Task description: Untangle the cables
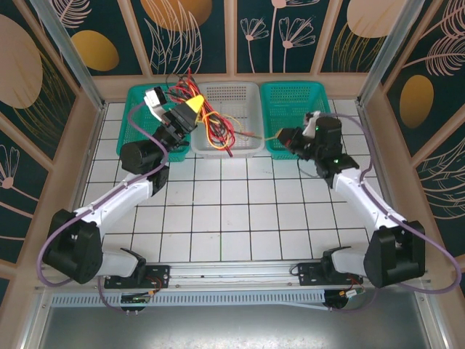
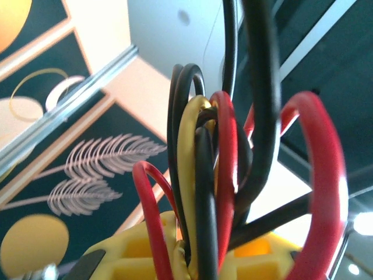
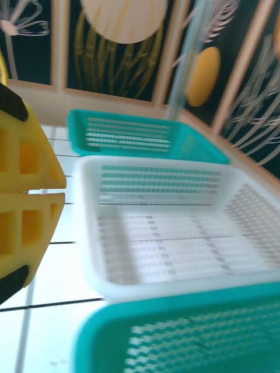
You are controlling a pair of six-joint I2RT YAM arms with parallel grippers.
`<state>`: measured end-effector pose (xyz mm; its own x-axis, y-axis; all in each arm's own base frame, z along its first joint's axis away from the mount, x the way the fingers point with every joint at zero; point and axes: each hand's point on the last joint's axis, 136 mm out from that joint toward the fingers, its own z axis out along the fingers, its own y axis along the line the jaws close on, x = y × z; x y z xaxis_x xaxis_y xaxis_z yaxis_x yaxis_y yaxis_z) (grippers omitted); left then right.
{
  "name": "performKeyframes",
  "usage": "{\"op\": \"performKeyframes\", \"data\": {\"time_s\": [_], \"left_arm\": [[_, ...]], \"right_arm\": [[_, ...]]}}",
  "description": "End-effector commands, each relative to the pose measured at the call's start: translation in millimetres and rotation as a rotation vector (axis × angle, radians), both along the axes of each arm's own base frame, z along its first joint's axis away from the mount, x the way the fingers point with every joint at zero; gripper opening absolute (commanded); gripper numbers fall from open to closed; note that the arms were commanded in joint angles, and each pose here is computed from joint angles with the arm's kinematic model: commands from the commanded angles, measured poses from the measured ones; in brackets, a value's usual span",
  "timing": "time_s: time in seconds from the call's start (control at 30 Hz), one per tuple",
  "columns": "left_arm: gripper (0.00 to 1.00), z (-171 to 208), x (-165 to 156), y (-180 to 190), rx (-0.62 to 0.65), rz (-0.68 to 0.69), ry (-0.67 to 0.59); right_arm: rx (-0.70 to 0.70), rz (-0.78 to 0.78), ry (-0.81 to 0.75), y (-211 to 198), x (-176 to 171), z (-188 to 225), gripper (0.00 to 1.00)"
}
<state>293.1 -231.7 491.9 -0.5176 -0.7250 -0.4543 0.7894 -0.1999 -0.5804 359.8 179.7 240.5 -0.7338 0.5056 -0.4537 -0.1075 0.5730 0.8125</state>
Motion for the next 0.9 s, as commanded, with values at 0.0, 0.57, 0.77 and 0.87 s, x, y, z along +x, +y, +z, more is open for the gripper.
{"op": "performKeyframes", "data": {"time_s": [0.0, 0.57, 0.77, 0.87], "left_arm": [[0.0, 64, -10, 53, -0.259, 0.16, -0.122], [0.0, -73, 77, 151, 0.391, 1.359, 0.247], [0.0, -123, 62, 135, 0.493, 1.195, 0.284], [0.0, -140, 48, 112, 0.453, 0.993, 0.28]], "right_arm": [[-0.013, -0.051, -0.002, 2, -20, -18, 0.0], [0.034, -0.089, -0.364, -24, -90, 113, 0.0], [0.022, -0.2, -0.509, -77, -73, 204, 0.0], [-0.004, -0.257, -0.488, -99, -55, 215, 0.0]]}}
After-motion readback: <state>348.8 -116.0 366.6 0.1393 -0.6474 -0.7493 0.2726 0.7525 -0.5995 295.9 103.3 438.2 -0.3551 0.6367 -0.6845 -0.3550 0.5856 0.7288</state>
